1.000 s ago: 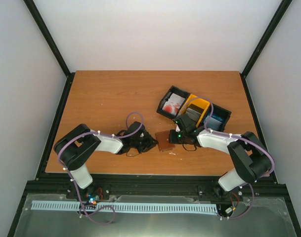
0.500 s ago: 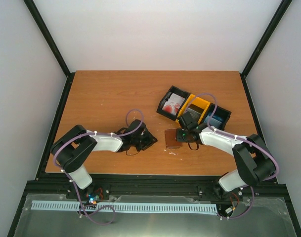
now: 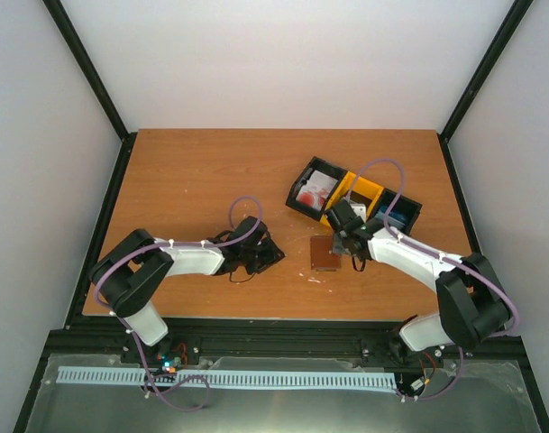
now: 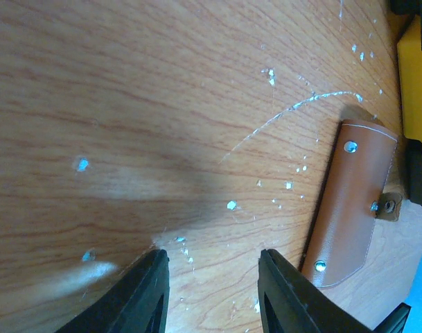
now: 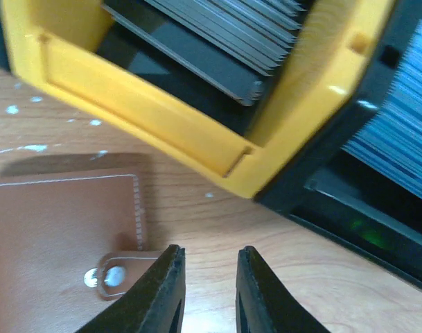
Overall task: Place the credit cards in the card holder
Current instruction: Open the card holder at the center of the board.
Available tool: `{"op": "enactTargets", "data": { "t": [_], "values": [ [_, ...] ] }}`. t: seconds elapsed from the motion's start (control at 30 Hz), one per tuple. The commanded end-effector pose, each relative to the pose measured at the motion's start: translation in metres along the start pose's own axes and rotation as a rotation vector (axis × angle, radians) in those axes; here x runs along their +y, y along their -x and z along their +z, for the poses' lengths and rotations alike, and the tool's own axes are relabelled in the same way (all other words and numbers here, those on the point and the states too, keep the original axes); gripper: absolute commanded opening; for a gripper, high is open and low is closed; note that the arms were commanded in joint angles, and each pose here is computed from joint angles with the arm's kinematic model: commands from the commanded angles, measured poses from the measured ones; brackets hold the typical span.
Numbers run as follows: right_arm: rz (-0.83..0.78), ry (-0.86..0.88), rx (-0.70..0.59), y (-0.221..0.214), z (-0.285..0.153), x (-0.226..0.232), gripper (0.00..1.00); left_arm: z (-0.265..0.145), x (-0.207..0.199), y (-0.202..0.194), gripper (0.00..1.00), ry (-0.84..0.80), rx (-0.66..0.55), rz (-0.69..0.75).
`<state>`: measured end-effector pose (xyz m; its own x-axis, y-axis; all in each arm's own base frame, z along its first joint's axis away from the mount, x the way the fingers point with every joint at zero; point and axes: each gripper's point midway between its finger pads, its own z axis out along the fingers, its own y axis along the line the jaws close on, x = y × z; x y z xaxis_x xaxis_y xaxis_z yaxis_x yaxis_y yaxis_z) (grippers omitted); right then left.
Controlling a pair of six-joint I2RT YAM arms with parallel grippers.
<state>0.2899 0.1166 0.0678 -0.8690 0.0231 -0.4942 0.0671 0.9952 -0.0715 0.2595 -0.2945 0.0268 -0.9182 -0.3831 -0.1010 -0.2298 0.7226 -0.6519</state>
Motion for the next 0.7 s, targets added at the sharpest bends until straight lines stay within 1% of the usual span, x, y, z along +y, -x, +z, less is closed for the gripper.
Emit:
{"op": "enactTargets", "data": {
  "t": [0.0, 0.07, 0.1, 0.17, 0.2, 0.23, 0.3, 0.43, 0.6, 0.67],
  "values": [
    [0.013, -0.172, -0.023, 0.000, -0.005, -0.032, 0.20, -0.002, 0.026, -0.001, 0.38, 0.109, -0.002, 0.008],
    [0.000, -0.139, -0.010, -0.002, -0.004, -0.026, 0.21, -0.003, 0.023, 0.000, 0.38, 0.099, -0.007, 0.016],
    [-0.018, -0.063, -0.008, -0.002, -0.004, -0.013, 0.24, -0.004, 0.022, 0.000, 0.38, 0.095, -0.009, 0.019],
    [-0.049, 0.123, -0.026, 0.002, -0.010, 0.018, 0.37, -0.006, 0.021, 0.001, 0.39, 0.089, -0.018, 0.024],
    [-0.061, 0.193, -0.019, 0.002, -0.013, 0.030, 0.42, -0.007, 0.021, 0.002, 0.40, 0.090, -0.020, 0.026],
    [-0.066, 0.229, -0.004, 0.000, -0.013, 0.038, 0.46, -0.007, 0.021, 0.002, 0.40, 0.089, -0.024, 0.028],
    [-0.086, 0.219, 0.027, -0.004, -0.008, 0.044, 0.48, -0.007, 0.021, 0.002, 0.40, 0.091, -0.025, 0.027],
    [-0.129, 0.108, 0.069, -0.011, 0.010, 0.041, 0.48, -0.006, 0.023, 0.001, 0.40, 0.090, -0.019, 0.025],
    [-0.149, 0.015, 0.068, -0.013, 0.018, 0.038, 0.48, -0.005, 0.026, -0.001, 0.40, 0.093, -0.011, 0.023],
    [-0.135, -0.046, 0.054, -0.011, 0.018, 0.029, 0.46, -0.005, 0.028, -0.002, 0.40, 0.095, -0.010, 0.023]
  ]
}}
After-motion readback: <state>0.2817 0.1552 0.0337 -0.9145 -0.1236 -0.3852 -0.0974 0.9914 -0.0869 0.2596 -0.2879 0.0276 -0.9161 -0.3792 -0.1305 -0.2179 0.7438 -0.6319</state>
